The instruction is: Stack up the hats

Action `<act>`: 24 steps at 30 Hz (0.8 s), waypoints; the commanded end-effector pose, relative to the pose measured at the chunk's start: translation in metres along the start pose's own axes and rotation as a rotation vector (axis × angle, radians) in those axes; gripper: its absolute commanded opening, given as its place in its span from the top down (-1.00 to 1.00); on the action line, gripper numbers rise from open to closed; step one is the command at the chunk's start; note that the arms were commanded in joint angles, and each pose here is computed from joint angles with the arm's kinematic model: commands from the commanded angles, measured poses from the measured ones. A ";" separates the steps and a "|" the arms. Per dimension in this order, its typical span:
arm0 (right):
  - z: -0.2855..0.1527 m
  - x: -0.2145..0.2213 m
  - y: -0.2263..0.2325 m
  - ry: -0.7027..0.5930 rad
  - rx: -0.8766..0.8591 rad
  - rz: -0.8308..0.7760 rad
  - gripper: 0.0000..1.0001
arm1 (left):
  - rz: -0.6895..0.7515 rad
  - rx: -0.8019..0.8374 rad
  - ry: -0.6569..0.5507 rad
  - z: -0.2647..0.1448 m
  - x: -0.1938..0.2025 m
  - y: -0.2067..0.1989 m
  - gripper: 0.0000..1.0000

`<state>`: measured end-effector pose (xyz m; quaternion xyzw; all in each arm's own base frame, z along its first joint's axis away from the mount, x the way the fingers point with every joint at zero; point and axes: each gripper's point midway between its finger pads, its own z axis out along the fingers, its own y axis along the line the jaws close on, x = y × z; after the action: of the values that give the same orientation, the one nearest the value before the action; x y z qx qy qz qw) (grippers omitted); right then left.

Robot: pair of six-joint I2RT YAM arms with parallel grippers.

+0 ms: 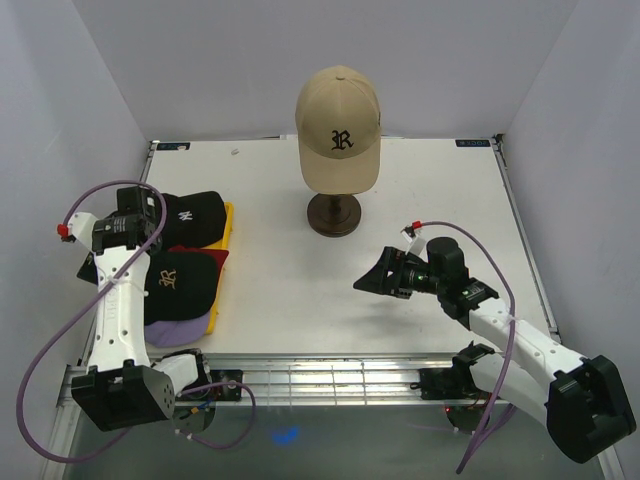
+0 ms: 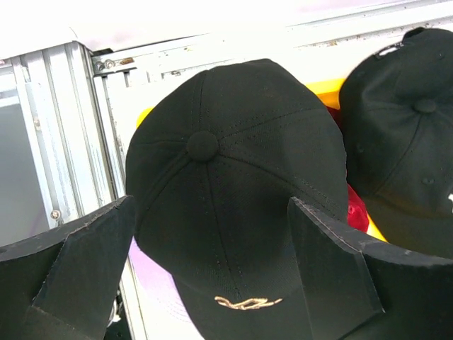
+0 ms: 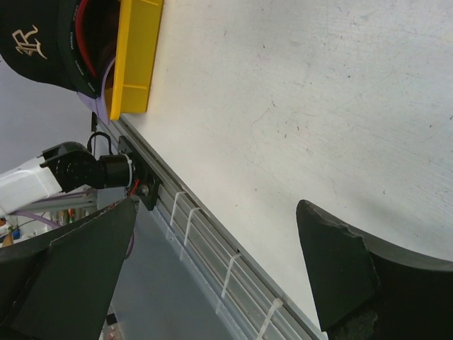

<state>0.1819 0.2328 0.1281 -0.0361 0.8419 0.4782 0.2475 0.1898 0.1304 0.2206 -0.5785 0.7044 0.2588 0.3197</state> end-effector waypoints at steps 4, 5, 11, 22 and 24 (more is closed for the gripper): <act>-0.003 -0.010 0.010 -0.018 -0.007 -0.054 -1.00 | -0.012 0.015 0.000 0.007 -0.001 -0.007 -0.85; -0.003 -0.010 0.010 -0.018 -0.007 -0.052 -1.00 | -0.007 0.015 0.005 0.008 0.001 -0.007 -0.79; -0.003 -0.012 0.011 -0.020 -0.006 -0.058 -1.00 | -0.005 0.029 0.021 0.014 0.012 -0.008 -0.26; -0.003 -0.016 0.015 -0.023 -0.009 -0.070 -1.00 | -0.026 0.134 -0.033 -0.014 -0.028 -0.023 1.00; -0.003 -0.017 0.016 -0.024 -0.012 -0.070 -1.00 | -0.039 0.154 -0.050 -0.023 -0.040 -0.024 1.00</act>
<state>0.1833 0.2308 0.1310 -0.0430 0.8471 0.4669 0.2501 0.2133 0.1300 0.2300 -0.5614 0.7194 0.2218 0.3438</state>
